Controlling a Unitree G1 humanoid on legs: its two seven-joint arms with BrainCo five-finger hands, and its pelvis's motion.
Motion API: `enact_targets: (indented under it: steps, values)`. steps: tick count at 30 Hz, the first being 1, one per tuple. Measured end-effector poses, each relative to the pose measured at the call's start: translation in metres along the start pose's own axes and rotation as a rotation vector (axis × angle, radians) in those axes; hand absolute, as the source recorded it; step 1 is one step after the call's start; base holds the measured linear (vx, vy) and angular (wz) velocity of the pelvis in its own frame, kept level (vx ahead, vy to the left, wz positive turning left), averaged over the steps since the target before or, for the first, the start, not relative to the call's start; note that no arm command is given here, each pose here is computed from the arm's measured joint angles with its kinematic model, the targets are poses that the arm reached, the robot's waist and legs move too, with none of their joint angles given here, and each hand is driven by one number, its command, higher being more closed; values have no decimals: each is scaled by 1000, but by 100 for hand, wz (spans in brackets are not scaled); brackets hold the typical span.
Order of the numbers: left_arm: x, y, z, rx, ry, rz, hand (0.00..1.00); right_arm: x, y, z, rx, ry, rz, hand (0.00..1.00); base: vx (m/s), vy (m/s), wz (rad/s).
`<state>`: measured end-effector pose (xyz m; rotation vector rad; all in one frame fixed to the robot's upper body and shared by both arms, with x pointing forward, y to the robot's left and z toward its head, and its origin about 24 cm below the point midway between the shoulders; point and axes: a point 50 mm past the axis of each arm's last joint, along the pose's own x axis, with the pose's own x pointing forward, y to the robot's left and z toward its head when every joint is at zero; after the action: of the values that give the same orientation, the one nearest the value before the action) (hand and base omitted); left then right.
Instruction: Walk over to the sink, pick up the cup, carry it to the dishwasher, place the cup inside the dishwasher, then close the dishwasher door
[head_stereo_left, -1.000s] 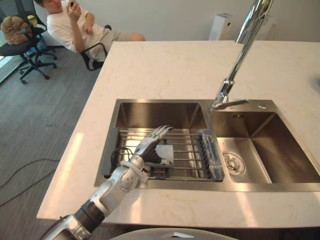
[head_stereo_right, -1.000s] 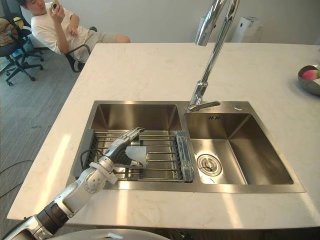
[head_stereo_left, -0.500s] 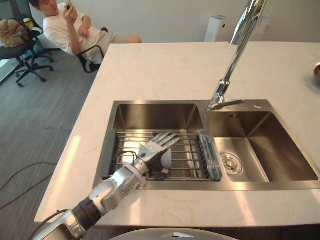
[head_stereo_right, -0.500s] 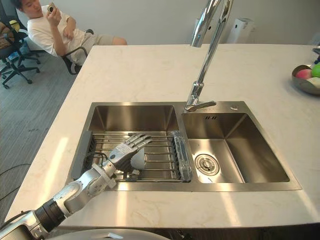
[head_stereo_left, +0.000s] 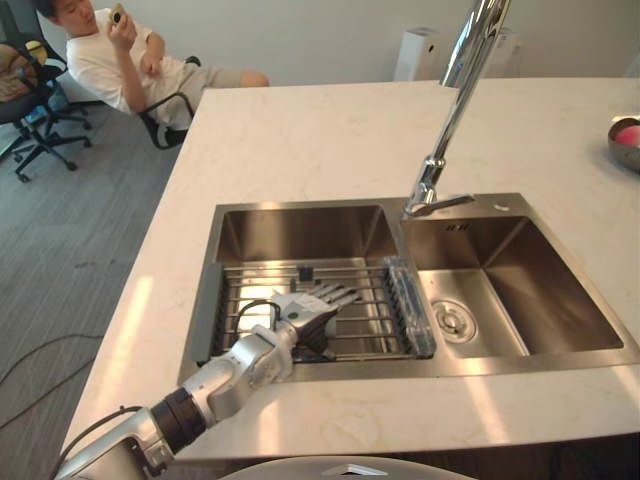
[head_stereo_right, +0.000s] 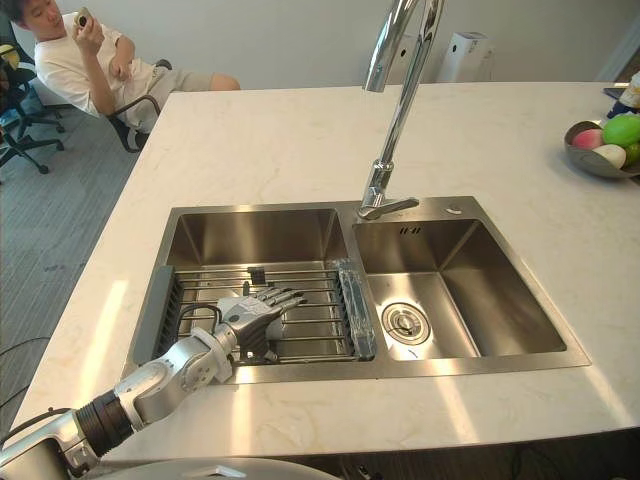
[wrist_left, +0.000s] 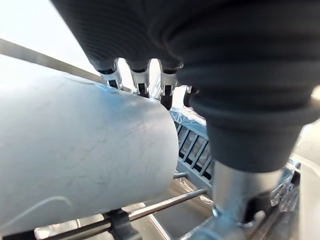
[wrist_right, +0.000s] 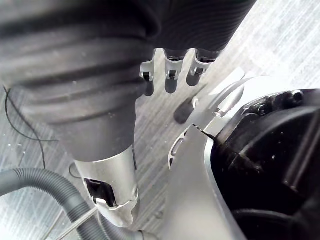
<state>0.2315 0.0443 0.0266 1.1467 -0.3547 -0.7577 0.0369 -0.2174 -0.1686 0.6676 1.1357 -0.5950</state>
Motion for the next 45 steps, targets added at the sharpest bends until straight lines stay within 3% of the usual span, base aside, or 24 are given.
enact_targets:
  steps: [22,45]
  values:
    - [-12,5,-47,-23,229,91,0,1,3,-2,-31,22,4,0,0,0,0]
    - [-3,1,-41,45,217,-121,0,1,4,-2,-62,28,9,0,0,0,0]
